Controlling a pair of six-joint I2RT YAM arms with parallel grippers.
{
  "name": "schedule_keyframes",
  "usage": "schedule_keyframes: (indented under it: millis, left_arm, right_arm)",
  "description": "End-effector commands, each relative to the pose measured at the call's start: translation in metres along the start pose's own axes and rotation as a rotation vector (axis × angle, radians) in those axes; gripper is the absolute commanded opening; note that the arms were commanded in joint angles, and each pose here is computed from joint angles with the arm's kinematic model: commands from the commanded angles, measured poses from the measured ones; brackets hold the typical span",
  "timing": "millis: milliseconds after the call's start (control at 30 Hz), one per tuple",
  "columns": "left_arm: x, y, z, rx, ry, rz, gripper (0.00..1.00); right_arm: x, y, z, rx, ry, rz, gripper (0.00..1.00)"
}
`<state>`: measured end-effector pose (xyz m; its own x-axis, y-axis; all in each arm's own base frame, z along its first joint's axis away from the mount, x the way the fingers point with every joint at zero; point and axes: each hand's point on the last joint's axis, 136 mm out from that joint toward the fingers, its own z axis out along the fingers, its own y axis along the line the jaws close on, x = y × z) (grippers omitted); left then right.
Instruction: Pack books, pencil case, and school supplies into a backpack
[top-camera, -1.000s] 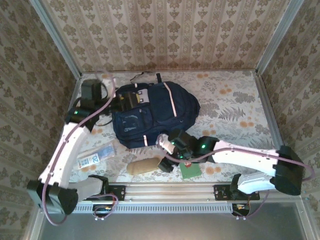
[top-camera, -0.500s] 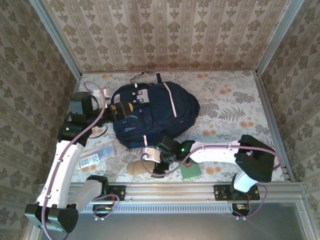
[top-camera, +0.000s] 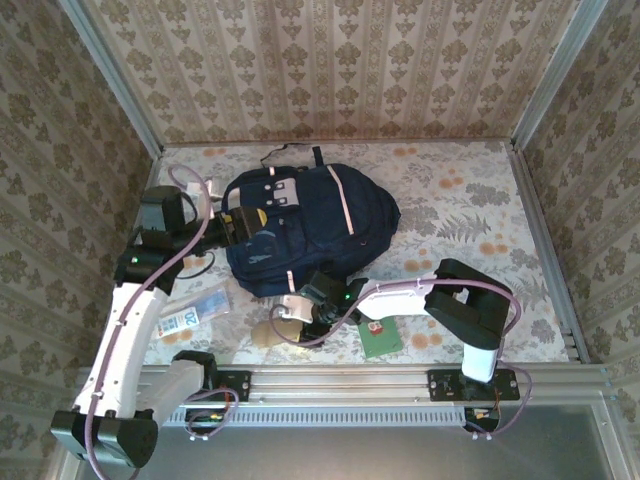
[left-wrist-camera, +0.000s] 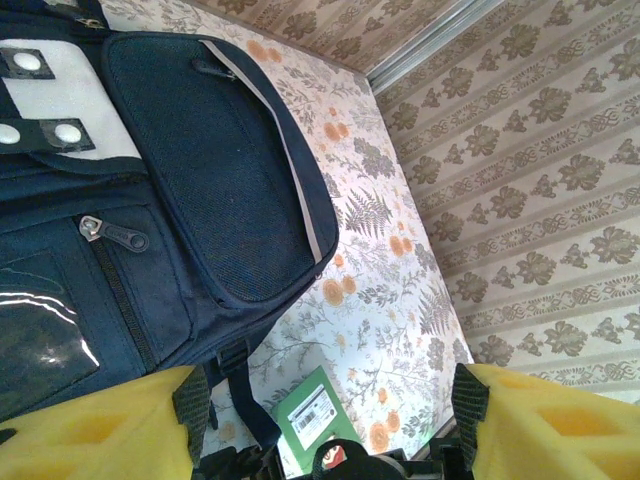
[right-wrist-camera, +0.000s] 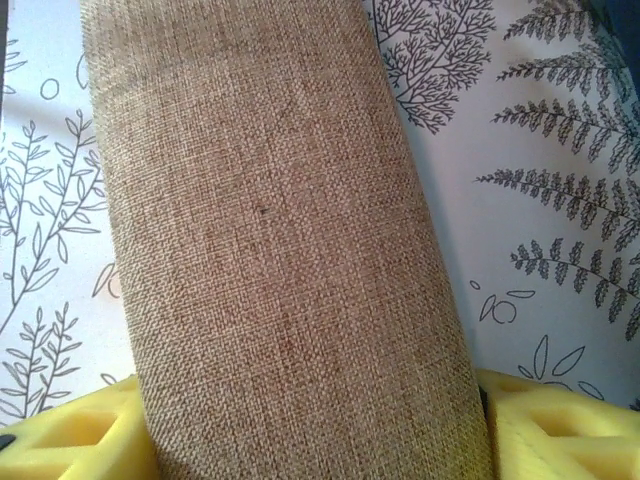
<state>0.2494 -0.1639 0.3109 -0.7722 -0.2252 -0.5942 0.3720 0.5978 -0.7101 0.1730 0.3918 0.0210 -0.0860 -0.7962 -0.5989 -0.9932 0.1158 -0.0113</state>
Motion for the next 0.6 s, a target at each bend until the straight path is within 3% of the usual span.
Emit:
schedule_keyframes:
  millis: [0, 133, 267, 433, 567]
  left_arm:
    - [-0.007, -0.002, 0.001, 0.013, -0.012, 0.006, 0.68]
    - [-0.015, 0.002, 0.008, 0.005, -0.016, -0.007, 0.67]
    - [-0.028, 0.011, 0.017, -0.035, -0.024, -0.018, 0.67]
    - [-0.044, 0.015, 0.052, -0.034, 0.012, -0.055, 0.66]
    - [-0.046, 0.008, 0.109, -0.049, 0.090, -0.038, 0.66]
  right_arm:
    - [-0.007, 0.010, -0.015, -0.027, -0.053, 0.011, 0.55]
    - [-0.018, 0.010, -0.039, -0.001, -0.127, 0.051, 0.50]
    - [-0.033, -0.017, -0.088, 0.101, -0.322, 0.213, 0.45]
    - [-0.014, -0.086, -0.184, 0.364, -0.550, 0.547, 0.38]
    - [0.023, -0.113, -0.254, 0.634, -0.658, 0.725, 0.33]
